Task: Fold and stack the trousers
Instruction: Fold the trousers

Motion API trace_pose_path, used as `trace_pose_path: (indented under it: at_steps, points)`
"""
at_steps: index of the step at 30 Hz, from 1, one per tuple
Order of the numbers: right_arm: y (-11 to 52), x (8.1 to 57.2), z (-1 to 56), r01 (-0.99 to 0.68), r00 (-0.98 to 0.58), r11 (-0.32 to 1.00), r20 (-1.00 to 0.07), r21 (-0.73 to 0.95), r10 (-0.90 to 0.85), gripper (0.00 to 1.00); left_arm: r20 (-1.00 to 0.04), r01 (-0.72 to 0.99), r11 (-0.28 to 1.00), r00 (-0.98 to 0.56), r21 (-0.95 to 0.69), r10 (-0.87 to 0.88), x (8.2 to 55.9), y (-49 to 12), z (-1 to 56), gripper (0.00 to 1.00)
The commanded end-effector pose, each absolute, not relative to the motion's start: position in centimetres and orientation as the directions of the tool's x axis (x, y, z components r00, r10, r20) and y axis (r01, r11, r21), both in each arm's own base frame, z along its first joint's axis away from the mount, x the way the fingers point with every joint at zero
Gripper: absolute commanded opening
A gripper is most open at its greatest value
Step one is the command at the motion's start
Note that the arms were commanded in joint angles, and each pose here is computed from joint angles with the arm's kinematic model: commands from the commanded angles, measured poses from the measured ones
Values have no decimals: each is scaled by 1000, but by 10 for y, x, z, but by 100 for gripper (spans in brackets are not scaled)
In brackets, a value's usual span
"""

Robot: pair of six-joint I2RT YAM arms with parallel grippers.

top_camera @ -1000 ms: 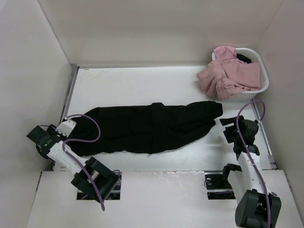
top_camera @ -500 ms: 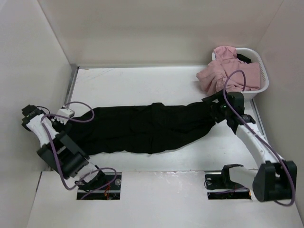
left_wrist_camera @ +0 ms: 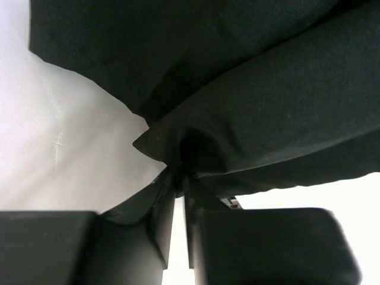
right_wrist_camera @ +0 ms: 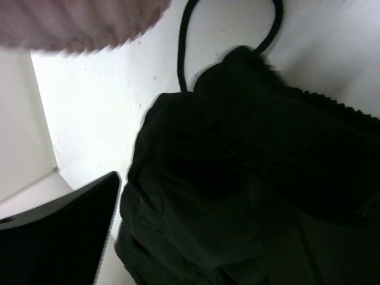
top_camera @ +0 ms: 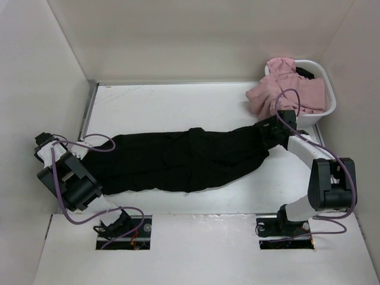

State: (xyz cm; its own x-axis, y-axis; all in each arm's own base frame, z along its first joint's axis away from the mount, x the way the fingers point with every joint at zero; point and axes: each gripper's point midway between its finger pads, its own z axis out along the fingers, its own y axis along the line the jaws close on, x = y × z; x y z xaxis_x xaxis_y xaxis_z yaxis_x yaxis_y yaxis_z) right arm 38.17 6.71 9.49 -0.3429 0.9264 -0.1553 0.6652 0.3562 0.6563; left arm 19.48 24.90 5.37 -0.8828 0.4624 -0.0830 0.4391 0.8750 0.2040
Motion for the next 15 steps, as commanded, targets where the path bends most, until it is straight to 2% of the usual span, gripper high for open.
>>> trace_pose_path:
  at_steps: [1, 4, 7, 8, 9, 12, 15]
  points:
    - [59, 398, 98, 663, -292, 299, -131, 687, 947, 78, -95, 415, 867, -886, 277, 454, 203, 262, 58, 6]
    - [51, 393, 84, 677, -282, 286, -119, 678, 952, 51, -136, 373, 855, -886, 361, 444, 213, 276, 71, 1]
    - [43, 390, 81, 673, -271, 286, -131, 682, 953, 11, -201, 327, 830, -869, 453, 452, 224, 287, 91, 0]
    - [41, 389, 81, 672, -273, 291, -137, 681, 952, 3, -222, 312, 818, -860, 484, 460, 229, 291, 98, 0]
    - [39, 388, 82, 668, -276, 298, -146, 682, 950, 0, -238, 297, 804, -852, 515, 467, 232, 293, 106, 0]
    - [40, 389, 99, 615, -306, 358, -206, 703, 929, 0, -288, 242, 758, -822, 605, 492, 247, 301, 133, 0]
    - [40, 402, 148, 455, -324, 473, -355, 754, 877, 0, -371, 133, 705, -774, 697, 513, 265, 310, 172, 0]
